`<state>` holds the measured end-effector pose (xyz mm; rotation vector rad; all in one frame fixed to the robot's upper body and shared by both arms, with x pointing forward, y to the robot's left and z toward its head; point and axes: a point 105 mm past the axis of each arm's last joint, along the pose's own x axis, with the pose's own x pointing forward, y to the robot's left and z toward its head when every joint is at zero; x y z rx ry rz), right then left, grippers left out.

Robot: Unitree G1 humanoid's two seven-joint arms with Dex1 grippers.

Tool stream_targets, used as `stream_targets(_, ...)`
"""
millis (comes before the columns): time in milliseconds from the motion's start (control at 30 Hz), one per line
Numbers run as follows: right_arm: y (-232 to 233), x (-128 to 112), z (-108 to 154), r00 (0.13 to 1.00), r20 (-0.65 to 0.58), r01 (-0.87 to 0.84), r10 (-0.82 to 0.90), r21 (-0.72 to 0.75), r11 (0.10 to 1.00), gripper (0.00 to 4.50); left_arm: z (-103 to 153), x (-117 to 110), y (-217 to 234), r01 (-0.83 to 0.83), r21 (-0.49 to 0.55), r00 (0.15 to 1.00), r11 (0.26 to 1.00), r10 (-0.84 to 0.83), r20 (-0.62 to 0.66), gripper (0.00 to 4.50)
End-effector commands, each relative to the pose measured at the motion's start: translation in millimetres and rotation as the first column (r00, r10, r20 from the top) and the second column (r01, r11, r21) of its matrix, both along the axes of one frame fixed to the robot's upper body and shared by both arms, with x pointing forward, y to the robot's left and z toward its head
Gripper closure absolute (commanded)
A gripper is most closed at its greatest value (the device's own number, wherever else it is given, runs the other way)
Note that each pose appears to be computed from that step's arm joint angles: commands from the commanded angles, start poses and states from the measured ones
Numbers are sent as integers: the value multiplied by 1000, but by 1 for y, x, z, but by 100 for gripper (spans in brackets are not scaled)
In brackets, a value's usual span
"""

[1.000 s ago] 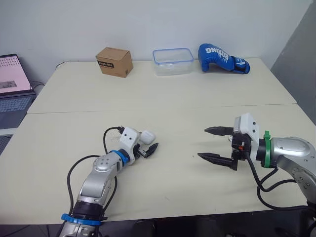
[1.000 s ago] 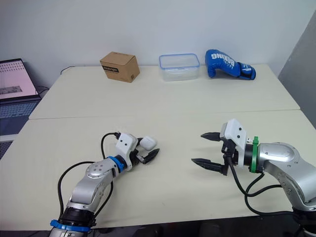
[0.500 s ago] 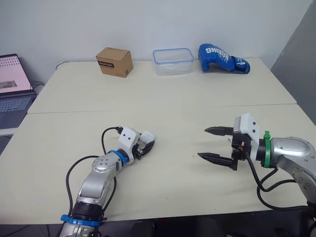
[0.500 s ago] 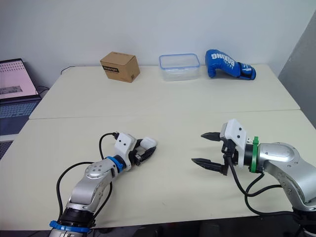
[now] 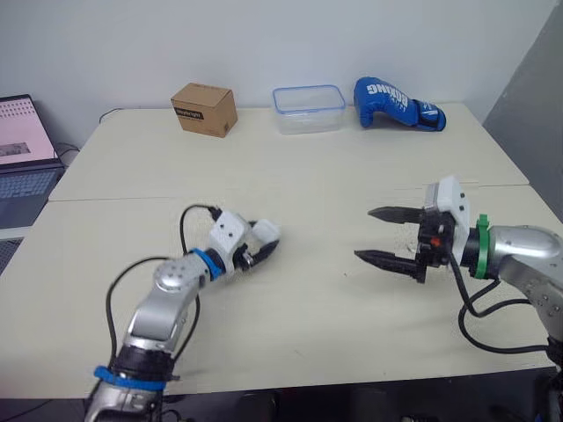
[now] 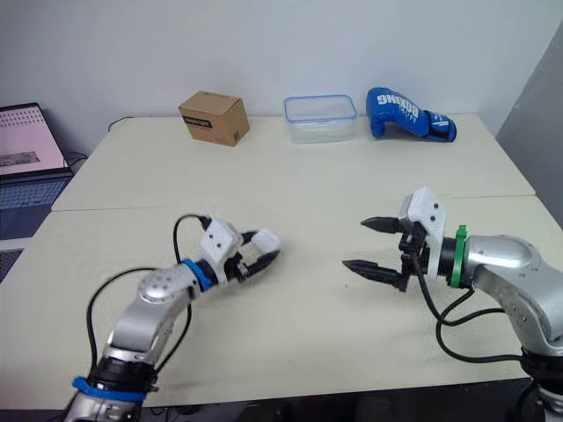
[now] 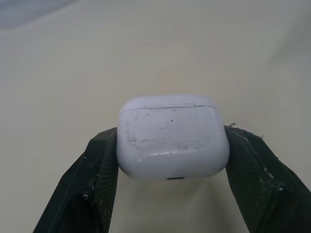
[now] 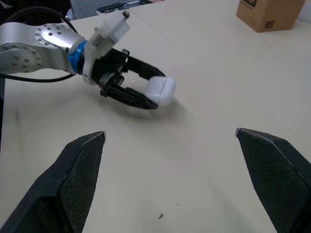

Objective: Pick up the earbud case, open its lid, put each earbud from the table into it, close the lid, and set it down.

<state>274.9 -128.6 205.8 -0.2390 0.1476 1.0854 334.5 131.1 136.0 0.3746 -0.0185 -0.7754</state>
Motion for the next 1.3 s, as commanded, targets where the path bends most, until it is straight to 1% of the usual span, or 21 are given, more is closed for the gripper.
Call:
stream_targets(33, -4, 6, 8, 995, -88, 42, -40, 23, 999, 0, 42, -7, -5, 108, 21, 985, 994, -110, 136, 173)
stream_targets(100, -2, 7, 12, 988, -154, 34, -25, 59, 998, 0, 54, -11, -9, 166, 65, 968, 984, -175, 179, 173)
stream_targets(167, 2, 5, 15, 979, -203, 10, 8, 87, 996, 0, 59, -14, -14, 211, 110, 950, 971, -230, 209, 173)
stream_targets(300, 15, 1, 24, 944, -313, -36, 99, 201, 979, 0, 72, -17, -25, 286, 197, 900, 938, -334, 280, 173)
stream_targets(433, 25, -4, 26, 900, -403, -60, 166, 262, 963, 0, 74, -24, -38, 358, 282, 841, 890, -438, 317, 173)
stream_targets(567, 34, -5, 27, 876, -445, -56, 188, 293, 954, 0, 74, -30, -50, 417, 334, 791, 845, -519, 325, 173)
stream_targets(733, 43, -1, 21, 853, -492, -21, 177, 306, 952, 0, 79, -40, -66, 474, 352, 739, 807, -582, 341, 173)
stream_targets(833, 49, 2, 14, 849, -505, -7, 152, 277, 961, 0, 82, -45, -73, 490, 360, 719, 794, -601, 348, 173)
stream_targets(933, 52, 5, 12, 842, -519, 10, 146, 285, 958, 0, 85, -49, -78, 501, 351, 711, 791, -608, 354, 173)
stream_targets(1133, 59, 2, 11, 834, -526, -9, 168, 291, 957, 0, 89, -50, -82, 505, 354, 706, 787, -612, 356, 173)
stream_targets(1233, 62, -3, 12, 827, -528, -28, 193, 304, 952, 52, 90, -51, -83, 508, 353, 705, 786, -614, 354, 173)
stream_targets(1300, 63, -5, 14, 823, -527, -42, 210, 313, 949, 116, 90, -51, -83, 510, 354, 704, 784, -617, 352, 173)
